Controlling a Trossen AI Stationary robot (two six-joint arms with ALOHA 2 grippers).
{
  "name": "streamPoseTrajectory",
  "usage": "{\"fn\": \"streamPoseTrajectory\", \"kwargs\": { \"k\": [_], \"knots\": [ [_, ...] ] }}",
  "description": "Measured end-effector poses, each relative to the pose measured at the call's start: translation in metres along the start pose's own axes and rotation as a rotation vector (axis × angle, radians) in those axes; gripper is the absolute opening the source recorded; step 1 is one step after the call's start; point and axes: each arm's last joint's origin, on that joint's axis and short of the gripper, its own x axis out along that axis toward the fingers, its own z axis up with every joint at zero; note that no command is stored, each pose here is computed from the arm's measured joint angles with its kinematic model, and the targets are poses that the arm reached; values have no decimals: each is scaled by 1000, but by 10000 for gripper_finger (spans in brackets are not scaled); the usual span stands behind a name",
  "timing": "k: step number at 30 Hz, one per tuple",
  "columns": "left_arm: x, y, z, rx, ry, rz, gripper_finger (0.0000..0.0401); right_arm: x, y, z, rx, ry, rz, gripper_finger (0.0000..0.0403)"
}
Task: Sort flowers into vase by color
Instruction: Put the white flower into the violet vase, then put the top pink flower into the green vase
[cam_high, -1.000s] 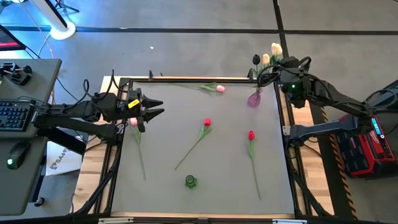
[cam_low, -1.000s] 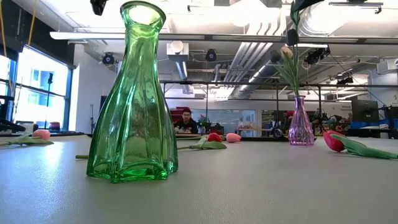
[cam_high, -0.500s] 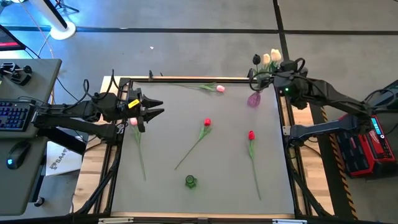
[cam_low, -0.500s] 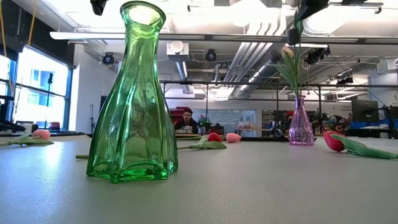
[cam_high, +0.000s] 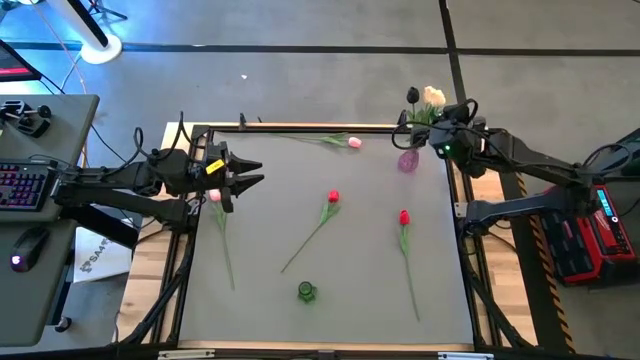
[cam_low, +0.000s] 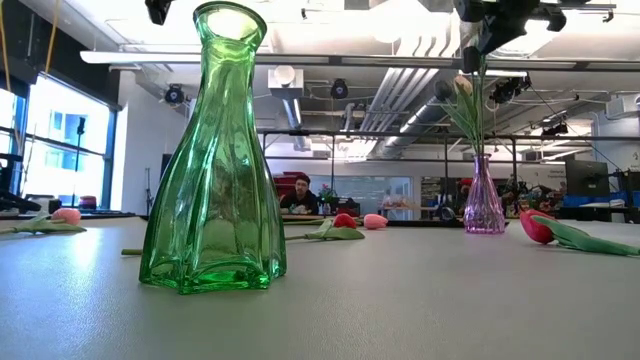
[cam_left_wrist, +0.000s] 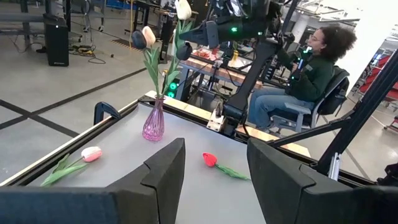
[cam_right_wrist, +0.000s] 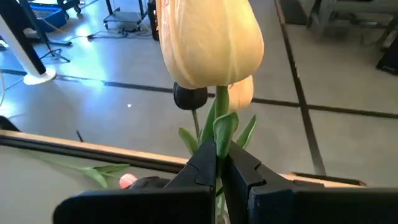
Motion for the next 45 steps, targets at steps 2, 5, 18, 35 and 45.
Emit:
{"fn": "streamPoseTrajectory", "kwargs": {
  "k": [2,5,18,35,45],
  "knots": [
    [0,0,0,0,0,0,163,2,0,0,7,16,11,0],
    [0,0,0,0,0,0,163,4,-2,1,20,51,41,0],
    [0,0,0,0,0,0,163,11,-9,0,36,132,38,119],
    [0,0,0,0,0,0,163,6,-7,17,-1,26,49,189],
    [0,0,0,0,0,0,163,-41,-22,83,64,-102,334,189]
  ]
}}
